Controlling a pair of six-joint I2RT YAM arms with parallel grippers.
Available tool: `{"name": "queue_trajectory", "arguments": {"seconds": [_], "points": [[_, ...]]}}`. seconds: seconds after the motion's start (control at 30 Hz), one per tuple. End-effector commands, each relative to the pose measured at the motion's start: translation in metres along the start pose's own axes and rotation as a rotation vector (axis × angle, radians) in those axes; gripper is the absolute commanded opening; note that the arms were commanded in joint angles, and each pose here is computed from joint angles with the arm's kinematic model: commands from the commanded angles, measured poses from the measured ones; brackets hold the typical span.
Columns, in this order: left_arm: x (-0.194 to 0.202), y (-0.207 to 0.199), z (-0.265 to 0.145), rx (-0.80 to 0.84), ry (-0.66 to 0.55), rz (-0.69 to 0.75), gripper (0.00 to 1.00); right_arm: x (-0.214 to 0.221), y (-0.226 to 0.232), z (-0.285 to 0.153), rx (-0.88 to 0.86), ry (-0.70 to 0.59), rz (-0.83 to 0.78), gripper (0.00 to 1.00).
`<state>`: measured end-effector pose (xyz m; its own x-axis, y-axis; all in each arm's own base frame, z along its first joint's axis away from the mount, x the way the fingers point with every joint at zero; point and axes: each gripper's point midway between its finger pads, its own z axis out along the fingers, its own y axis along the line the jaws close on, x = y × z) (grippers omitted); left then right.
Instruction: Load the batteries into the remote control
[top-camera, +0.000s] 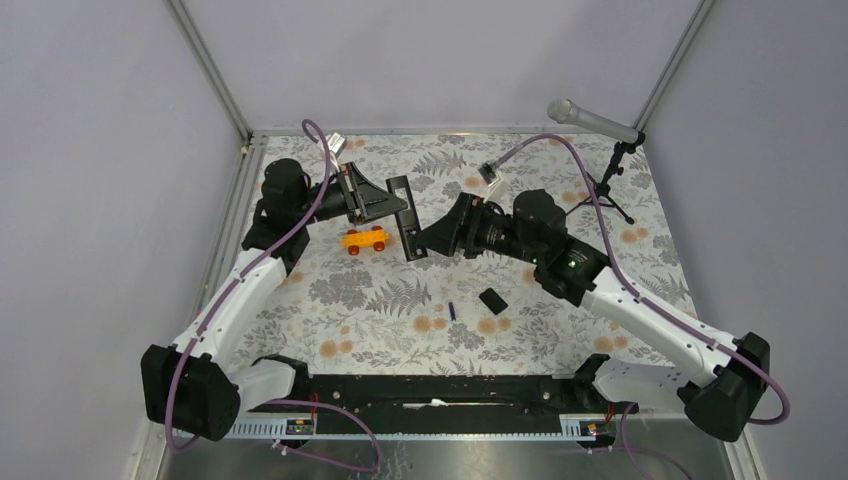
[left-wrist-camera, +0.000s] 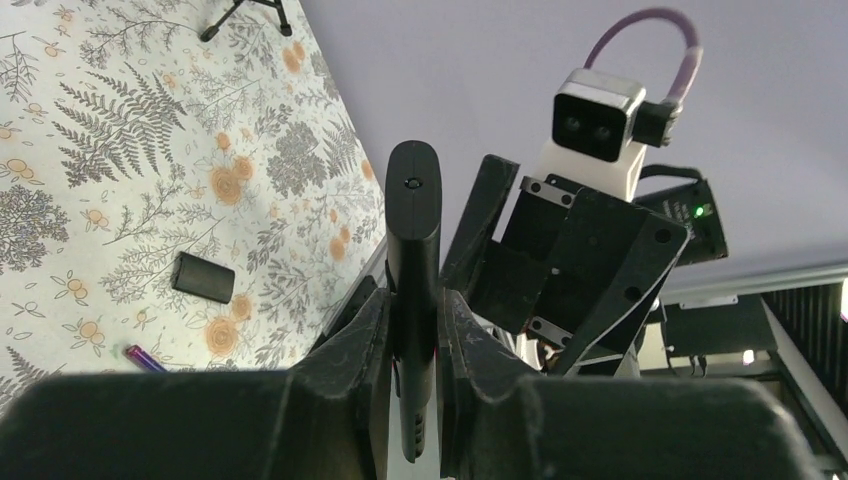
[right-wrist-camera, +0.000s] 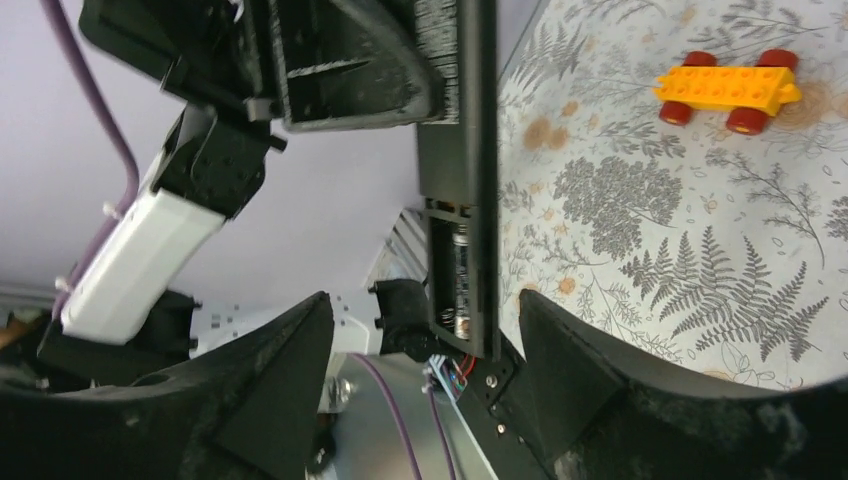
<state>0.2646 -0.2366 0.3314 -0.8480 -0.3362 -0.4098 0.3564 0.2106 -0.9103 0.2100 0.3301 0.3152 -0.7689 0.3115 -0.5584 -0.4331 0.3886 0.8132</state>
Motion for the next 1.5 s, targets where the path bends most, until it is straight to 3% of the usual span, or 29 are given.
{"name": "queue_trajectory", "arguments": {"seconds": [0.0,0.1,0.2,0.4,0.6,0.73,0.87,1.03,1.33,1.47], "points": [[0.002,-0.015,-0.003,0.058,0.053,0.122,0.0,0.004,0.033,-0.007,-0.145,0.105,-0.125,0.69],[0.003,-0.015,-0.003,0.059,0.057,0.122,0.0,0.014,0.033,-0.002,-0.169,0.162,-0.104,0.53],[0.002,-0.017,-0.003,0.062,0.058,0.12,0.0,0.018,0.027,-0.001,-0.162,0.173,-0.117,0.48],[0.002,-0.02,-0.004,0.066,0.063,0.123,0.0,0.019,0.005,0.0,-0.055,0.183,-0.166,0.54],[0.0,-0.016,-0.003,0.048,0.059,0.129,0.0,0.016,-0.014,0.003,0.057,0.17,-0.147,0.52],[-0.009,0.021,-0.009,-0.135,0.002,0.161,0.0,0.008,-0.031,-0.009,0.158,0.111,-0.13,0.54],[-0.014,0.074,-0.027,-0.353,-0.04,0.16,0.0,0.048,-0.096,-0.026,0.397,0.26,-0.125,0.56],[-0.019,0.092,-0.042,-0.43,-0.11,0.156,0.0,0.121,-0.172,-0.054,0.653,0.53,-0.149,0.61],[-0.025,0.083,-0.053,-0.422,-0.181,0.199,0.0,0.152,-0.222,-0.041,0.842,0.622,-0.128,0.62],[-0.024,0.084,-0.055,-0.421,-0.182,0.194,0.0,0.155,-0.232,-0.035,0.893,0.654,-0.147,0.47]]}}
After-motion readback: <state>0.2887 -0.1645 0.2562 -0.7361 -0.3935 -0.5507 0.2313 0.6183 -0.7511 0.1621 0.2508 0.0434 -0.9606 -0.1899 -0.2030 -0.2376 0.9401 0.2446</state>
